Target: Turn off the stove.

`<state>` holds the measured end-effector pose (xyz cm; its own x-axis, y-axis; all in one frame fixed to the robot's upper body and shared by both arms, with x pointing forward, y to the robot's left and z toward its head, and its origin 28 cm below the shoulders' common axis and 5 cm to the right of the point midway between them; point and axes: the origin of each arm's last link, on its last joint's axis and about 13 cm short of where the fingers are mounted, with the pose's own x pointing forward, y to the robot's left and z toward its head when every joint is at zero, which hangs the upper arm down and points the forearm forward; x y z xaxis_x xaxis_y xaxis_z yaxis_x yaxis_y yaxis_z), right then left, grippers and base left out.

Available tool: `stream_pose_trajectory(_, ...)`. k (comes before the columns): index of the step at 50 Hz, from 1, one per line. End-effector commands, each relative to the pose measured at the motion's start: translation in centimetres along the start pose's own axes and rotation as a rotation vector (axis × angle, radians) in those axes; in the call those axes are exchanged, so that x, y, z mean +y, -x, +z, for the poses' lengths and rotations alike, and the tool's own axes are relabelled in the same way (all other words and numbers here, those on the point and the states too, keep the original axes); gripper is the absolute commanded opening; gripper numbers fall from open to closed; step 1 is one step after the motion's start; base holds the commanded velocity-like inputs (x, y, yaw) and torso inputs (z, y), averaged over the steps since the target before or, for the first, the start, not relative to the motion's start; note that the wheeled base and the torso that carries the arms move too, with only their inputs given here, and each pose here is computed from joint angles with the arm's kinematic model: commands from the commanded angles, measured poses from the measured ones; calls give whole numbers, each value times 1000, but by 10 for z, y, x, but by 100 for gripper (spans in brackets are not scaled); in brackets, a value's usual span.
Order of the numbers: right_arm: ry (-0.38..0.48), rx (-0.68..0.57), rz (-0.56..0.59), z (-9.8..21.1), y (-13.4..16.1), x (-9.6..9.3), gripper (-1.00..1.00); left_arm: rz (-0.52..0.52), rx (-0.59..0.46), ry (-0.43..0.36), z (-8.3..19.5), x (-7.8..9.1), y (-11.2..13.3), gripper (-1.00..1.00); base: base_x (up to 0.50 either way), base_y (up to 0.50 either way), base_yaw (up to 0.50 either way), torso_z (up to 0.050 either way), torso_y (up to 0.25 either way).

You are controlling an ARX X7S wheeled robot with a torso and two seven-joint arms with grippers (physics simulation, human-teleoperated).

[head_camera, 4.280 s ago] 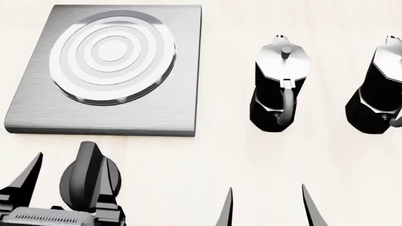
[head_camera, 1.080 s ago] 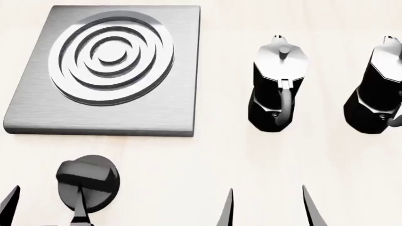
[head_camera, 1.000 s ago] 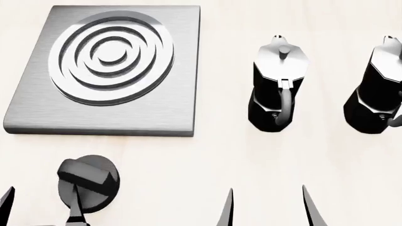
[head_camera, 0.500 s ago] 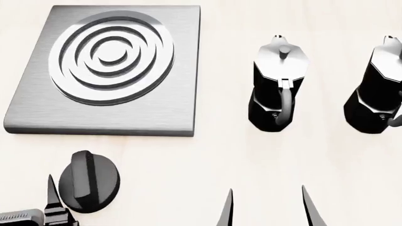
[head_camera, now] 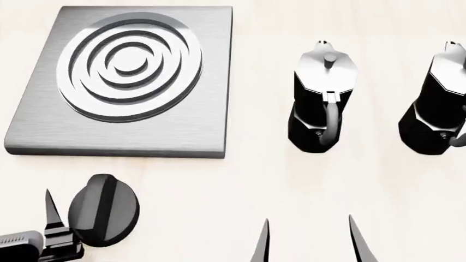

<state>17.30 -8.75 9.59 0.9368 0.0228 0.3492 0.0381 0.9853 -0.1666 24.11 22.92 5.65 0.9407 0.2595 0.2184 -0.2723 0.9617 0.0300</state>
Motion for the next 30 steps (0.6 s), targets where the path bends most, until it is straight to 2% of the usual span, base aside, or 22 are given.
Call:
stream_pose_trajectory(1, 0, 2, 3, -1, 0, 0, 100, 23, -64, -11, 11, 2, 4, 100, 0, 0, 0, 0, 0)
stream_pose_trajectory(8, 0, 3, 4, -1, 0, 0, 100, 32, -85, -11, 16, 3, 5, 100, 0, 0, 0, 0, 0)
stream_pose_trajectory(17, -1, -6, 0, -1, -1, -1, 100, -53, -72, 34, 23, 2, 9, 100, 0, 0, 0, 0, 0)
stream_pose_trajectory(30, 0, -20, 0, 0, -2, -1, 100, -139, -148, 65, 47, 3, 19, 100, 0, 0, 0, 0, 0)
